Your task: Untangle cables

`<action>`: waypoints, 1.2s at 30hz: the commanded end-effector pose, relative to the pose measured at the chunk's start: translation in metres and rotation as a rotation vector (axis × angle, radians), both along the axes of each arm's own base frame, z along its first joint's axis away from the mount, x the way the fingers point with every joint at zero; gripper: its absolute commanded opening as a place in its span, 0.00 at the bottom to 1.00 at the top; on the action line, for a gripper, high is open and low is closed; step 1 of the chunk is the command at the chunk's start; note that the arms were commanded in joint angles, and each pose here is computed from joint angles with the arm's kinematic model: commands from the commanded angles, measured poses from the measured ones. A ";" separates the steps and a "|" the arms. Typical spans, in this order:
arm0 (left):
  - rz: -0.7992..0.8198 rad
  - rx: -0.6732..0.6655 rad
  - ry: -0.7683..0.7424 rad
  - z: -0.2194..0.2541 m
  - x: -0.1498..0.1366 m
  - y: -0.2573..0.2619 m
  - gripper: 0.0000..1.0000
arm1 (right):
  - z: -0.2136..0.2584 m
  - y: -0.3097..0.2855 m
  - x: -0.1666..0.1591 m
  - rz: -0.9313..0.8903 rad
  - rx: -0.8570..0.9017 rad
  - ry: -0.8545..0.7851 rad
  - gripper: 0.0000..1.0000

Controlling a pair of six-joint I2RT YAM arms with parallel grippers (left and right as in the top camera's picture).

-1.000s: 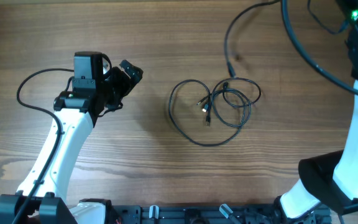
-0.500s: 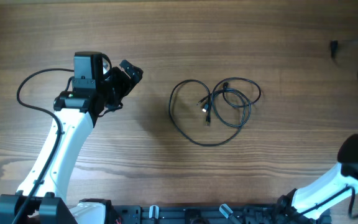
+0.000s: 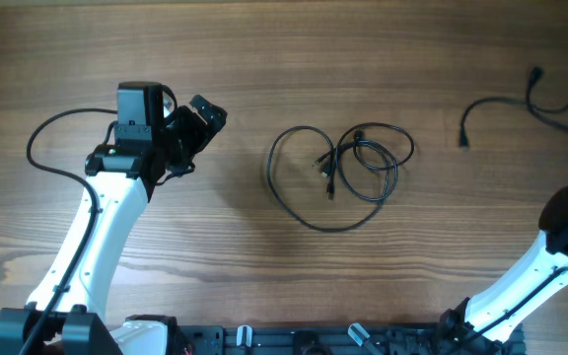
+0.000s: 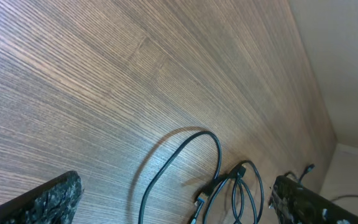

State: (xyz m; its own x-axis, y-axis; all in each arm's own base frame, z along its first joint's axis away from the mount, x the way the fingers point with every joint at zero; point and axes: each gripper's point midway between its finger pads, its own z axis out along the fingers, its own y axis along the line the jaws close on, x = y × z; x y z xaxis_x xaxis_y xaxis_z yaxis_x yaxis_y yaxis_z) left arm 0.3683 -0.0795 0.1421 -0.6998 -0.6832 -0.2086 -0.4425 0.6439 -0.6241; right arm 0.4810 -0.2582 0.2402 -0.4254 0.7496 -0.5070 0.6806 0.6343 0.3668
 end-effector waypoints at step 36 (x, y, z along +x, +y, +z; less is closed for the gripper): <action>0.008 0.012 -0.010 0.002 0.001 0.004 1.00 | -0.220 0.402 -0.128 1.282 0.002 0.651 0.47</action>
